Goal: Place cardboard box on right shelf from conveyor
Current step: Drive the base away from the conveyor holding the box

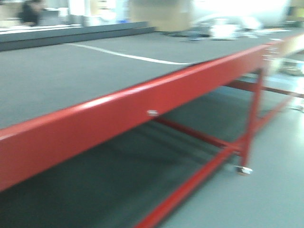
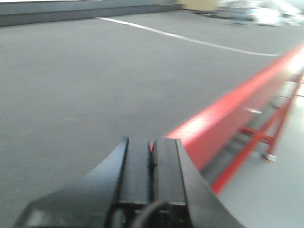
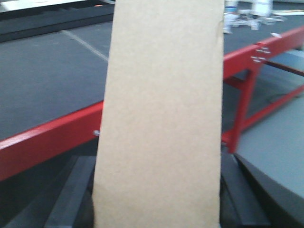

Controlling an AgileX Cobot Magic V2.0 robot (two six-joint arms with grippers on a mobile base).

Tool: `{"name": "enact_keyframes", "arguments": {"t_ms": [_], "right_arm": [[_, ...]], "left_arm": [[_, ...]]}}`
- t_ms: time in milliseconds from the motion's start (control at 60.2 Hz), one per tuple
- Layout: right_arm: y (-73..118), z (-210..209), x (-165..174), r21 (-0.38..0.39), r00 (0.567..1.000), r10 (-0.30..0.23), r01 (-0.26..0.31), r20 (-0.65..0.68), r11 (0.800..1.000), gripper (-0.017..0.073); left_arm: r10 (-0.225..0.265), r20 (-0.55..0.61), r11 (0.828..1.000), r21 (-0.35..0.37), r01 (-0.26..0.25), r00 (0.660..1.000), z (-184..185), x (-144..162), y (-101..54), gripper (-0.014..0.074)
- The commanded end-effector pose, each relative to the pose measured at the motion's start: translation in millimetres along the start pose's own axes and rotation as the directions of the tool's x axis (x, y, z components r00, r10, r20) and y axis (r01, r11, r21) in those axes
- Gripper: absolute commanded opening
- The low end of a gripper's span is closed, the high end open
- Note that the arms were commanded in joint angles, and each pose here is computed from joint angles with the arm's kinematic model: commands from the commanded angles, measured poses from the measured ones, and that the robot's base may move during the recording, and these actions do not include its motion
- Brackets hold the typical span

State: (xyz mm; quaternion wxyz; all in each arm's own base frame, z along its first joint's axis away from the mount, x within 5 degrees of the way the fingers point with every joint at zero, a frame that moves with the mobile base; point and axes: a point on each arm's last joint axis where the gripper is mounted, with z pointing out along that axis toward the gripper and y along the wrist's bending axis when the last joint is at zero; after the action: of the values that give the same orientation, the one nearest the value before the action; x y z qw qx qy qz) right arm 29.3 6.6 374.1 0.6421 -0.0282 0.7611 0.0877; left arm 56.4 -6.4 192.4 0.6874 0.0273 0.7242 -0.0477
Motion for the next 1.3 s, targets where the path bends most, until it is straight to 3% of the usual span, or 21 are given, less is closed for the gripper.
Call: {"name": "enact_keyframes", "arguments": {"t_ms": [0,1278], "right_arm": [[1.1,-1.9,-16.3,-0.003,0.993,-0.011,0.012,0.118,1.000,0.0203],[1.1,-1.9,-16.2,-0.003,0.993,-0.011,0.012,0.117,1.000,0.0203]], "left_arm": [[-0.006,0.089,1.000,0.002,0.006,0.996,-0.9,-5.5,0.1,-0.0116],[-0.006,0.089,1.000,0.002,0.006,0.996,-0.9,-5.5,0.1,-0.0115]]}}
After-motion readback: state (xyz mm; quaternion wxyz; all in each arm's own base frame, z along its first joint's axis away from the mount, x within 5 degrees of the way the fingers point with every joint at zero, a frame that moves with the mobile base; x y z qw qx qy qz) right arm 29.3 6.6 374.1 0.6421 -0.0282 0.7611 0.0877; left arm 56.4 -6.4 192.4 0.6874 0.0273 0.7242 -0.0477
